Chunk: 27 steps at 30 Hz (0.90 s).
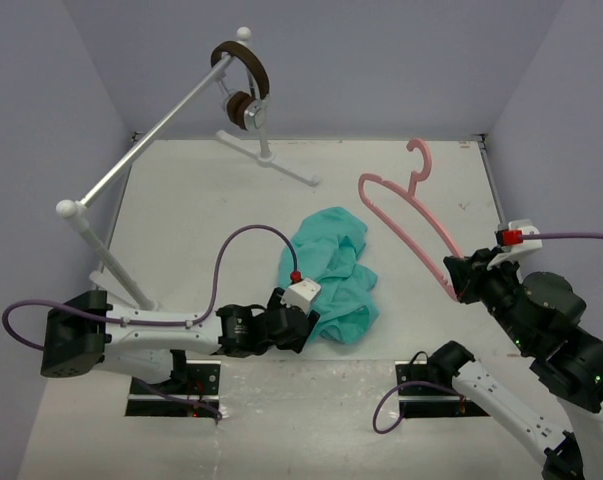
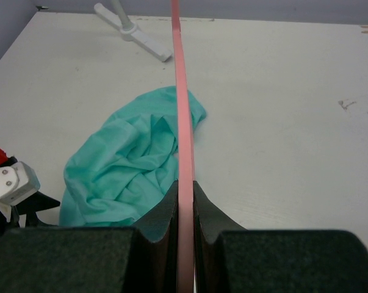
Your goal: Place the t-shirt on the hanger
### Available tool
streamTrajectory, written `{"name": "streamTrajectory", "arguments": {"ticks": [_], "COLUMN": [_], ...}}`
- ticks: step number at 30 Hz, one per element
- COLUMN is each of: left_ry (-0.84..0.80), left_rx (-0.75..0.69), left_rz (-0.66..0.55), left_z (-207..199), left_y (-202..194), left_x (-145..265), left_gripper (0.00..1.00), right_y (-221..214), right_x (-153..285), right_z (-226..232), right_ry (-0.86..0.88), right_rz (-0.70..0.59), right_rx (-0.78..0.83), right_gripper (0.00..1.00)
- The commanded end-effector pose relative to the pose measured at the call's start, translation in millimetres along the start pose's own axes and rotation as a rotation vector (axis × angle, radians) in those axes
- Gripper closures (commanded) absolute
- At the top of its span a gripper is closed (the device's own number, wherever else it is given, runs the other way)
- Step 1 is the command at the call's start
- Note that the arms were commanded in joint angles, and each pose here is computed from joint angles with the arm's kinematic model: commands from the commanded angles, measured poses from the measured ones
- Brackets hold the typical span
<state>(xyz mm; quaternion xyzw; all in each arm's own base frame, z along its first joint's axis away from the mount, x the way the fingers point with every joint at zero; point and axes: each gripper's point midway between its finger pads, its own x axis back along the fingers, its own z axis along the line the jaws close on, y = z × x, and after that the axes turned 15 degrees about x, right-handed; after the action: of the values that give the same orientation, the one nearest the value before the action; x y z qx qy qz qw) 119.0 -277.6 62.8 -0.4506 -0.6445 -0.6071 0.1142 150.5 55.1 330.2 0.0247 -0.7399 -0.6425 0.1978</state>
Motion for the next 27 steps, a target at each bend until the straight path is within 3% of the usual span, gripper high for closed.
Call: {"name": "streamTrajectory", "arguments": {"ticks": [1,5,9,14,20,27], "left_ry": [0.013,0.002,0.0,0.104,0.119,0.069], "left_rx": [0.039,0.024,0.012,0.037,0.15,0.246], "left_rz": [-0.077,-0.076,-0.093,-0.17,-0.229,-0.266], "left_z": [-9,-14,-16,-3,14,21], "left_y": [14,15,22,49,116,178], "left_x": [-10,-13,-12,-3,-1,-10], "left_gripper": [0.42,0.48,0.76,0.95,1.0,1.0], "right_y": [12,13,12,11,17,10], "right_x": [-7,-3,0,6,30,52], "right_z": [9,8,8,15,39,53], "right_ry": [0.039,0.041,0.046,0.093,0.271,0.385], "right_rz": [-0.042,-0.047,-0.041,-0.043,-0.101,-0.044], "right_rx": [-0.015,-0.013,-0.01,0.001,0.027,0.045], "right_gripper": [1.0,1.0,1.0,1.0,1.0,1.0]}}
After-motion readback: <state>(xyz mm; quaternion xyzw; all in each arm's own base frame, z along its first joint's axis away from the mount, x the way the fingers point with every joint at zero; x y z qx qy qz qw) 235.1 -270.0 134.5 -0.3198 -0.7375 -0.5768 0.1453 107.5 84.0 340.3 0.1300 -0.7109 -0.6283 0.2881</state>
